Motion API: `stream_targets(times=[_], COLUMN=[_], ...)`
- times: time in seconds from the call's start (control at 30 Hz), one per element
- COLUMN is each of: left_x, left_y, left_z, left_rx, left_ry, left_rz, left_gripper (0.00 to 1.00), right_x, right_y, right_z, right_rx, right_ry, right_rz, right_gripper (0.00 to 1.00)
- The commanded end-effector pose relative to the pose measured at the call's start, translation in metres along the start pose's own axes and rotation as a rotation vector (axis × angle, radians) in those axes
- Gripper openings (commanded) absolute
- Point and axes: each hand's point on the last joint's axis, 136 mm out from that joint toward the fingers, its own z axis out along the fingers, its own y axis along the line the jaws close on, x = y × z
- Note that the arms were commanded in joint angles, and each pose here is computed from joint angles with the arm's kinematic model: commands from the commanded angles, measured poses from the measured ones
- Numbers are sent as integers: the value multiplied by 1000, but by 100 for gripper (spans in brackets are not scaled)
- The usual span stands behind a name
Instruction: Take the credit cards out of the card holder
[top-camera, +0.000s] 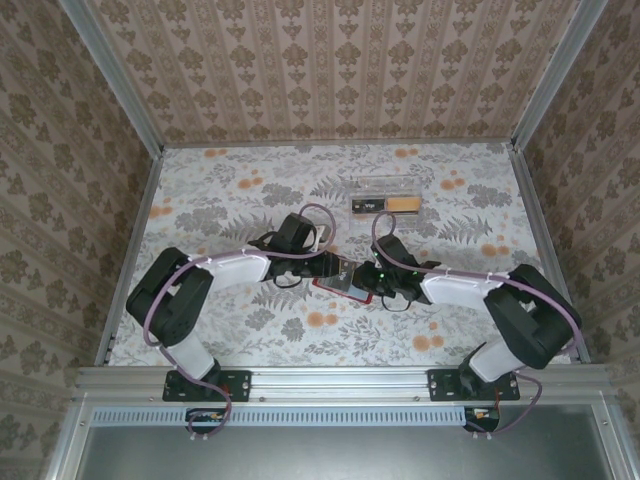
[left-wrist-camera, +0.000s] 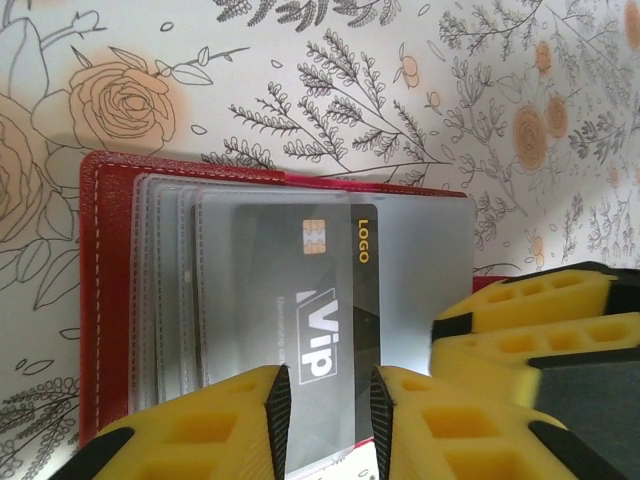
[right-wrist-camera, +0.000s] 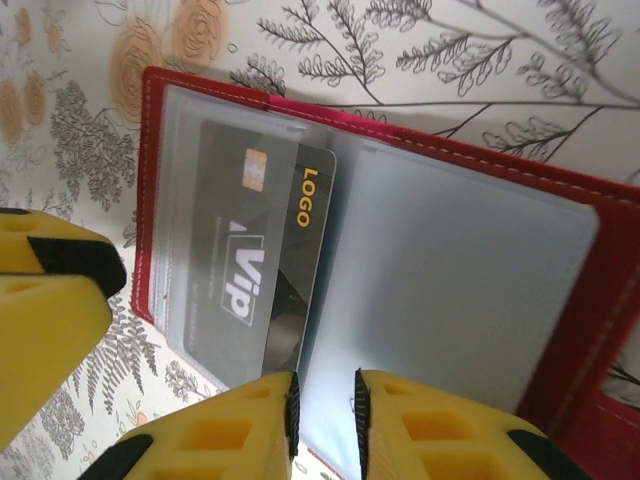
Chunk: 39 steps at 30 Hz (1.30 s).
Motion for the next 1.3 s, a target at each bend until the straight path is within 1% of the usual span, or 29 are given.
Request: stream_targets(times=[0.0,0.3,0.37,0.43,0.73,0.77,0.83,1.03,1.13,1.23,1.27], left_x=[-2,12,14,15,20,21,21,22,22,25,25], left_y=[4,24,25,26,28,29,29,36,47,55,56], left_z=[6,14,15,16,21,21,21,20,19,20,20], left_rx=[8,-51,-54,-55,-60,-62,-64,-91,-144,-158,-160], left_ry=[14,53,59,62,83,86,87,89,100,107,108], left_rz=[-16,-59,-64,-67,-76,-77,-76,-89,-111,-134,-138], left_gripper=[30,28,27,25,23,21,21,20,14,13,11], right_x=[-5,-5,-5,-5,-6,-6,-6,-4,-3,0,0], right_y=[21,18,16,13,15,16,15,7,-3,-14,-17], right_z=[6,17,19,21,27,27,28,26,25,25,24], right_rx=[-81,-94,-101,-103,-138,-142,-143,-150,-144,-143,-146], right_ry=[4,13,13,17,26,26,28,20,15,14,12], right_rz=[32,77,93,104,125,126,131,151,172,195,205], right_gripper=[25,25,26,26,24,23,20,3,0,0,0])
